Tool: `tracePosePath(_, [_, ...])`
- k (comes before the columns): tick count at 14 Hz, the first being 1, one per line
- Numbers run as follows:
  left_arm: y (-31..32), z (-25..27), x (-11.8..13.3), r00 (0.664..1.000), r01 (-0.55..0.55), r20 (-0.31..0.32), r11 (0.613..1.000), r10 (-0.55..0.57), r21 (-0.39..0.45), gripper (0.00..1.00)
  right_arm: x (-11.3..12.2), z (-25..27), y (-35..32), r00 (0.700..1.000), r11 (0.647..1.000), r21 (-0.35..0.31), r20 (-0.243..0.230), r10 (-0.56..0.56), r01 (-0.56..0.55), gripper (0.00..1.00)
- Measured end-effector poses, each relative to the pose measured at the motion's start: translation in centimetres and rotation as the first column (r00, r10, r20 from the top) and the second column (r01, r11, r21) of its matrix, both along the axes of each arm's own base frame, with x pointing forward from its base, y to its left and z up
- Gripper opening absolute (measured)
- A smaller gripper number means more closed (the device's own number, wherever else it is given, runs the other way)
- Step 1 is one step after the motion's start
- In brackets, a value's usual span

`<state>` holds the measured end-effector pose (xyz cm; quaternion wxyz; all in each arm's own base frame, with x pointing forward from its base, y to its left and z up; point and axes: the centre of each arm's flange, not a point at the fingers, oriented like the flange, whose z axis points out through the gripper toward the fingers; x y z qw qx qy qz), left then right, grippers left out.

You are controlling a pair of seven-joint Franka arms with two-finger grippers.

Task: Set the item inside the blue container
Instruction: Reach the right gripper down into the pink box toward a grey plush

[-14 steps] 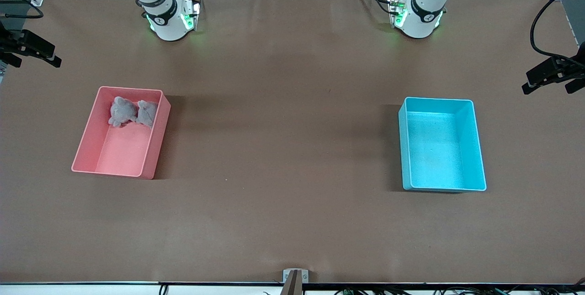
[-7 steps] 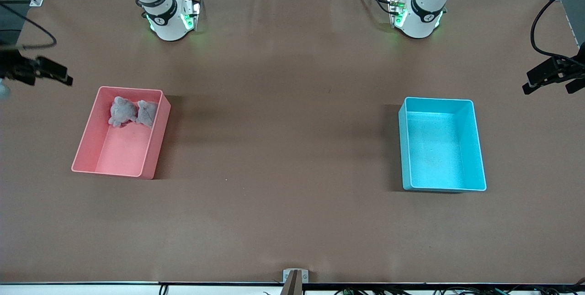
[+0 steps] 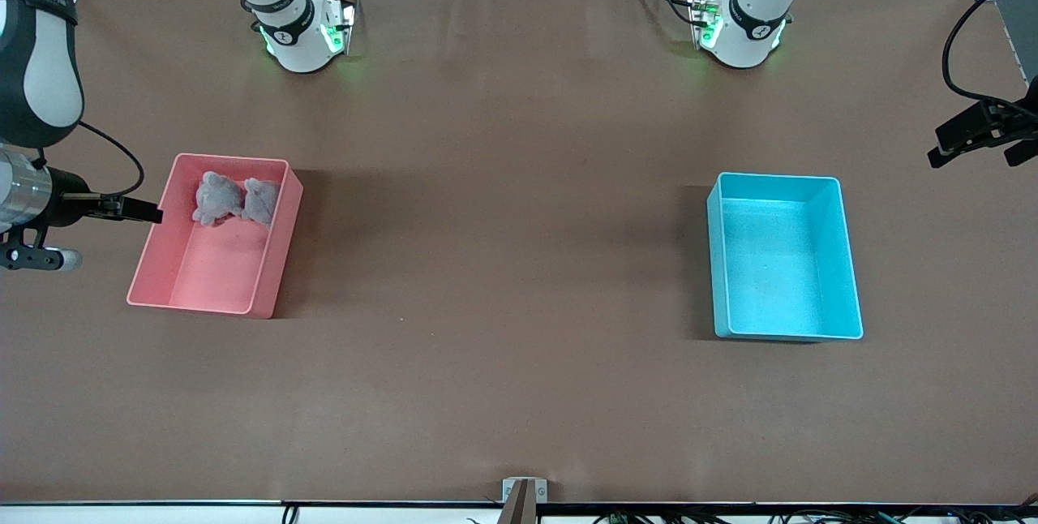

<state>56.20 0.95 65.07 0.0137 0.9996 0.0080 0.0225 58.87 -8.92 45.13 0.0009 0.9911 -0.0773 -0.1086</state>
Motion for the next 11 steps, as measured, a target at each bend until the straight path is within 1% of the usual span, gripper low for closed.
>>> tracePosePath(2, [0.0, 0.0, 0.0, 1.0, 0.0, 0.0, 1.0, 0.0, 0.0, 1.0, -1.3, -3.1, -1.1, 0.998, 0.997, -0.036, -0.026, -0.065, 0.064, 1.0])
tracePosePath(3, [0.0, 0.0, 0.0, 1.0, 0.0, 0.0, 1.0, 0.0, 0.0, 1.0, -2.1, -4.3, -0.9, 0.994, 0.992, -0.067, -0.038, -0.106, 0.103, 1.0])
tracePosePath(6, [0.0, 0.0, 0.0, 1.0, 0.0, 0.0, 1.0, 0.0, 0.0, 1.0, -4.3, -6.2, 3.2, 0.981, 0.963, -0.206, -0.054, -0.188, 0.173, 1.0])
tracePosePath(8, [0.0, 0.0, 0.0, 1.0, 0.0, 0.0, 1.0, 0.0, 0.0, 1.0, -5.6, -7.7, 5.4, 0.975, 0.951, -0.236, -0.051, -0.215, 0.197, 1.0])
tracePosePath(11, [0.0, 0.0, 0.0, 1.0, 0.0, 0.0, 1.0, 0.0, 0.0, 1.0, -7.6, -12.2, 5.4, 0.969, 0.93, -0.285, -0.021, -0.248, 0.232, 1.0])
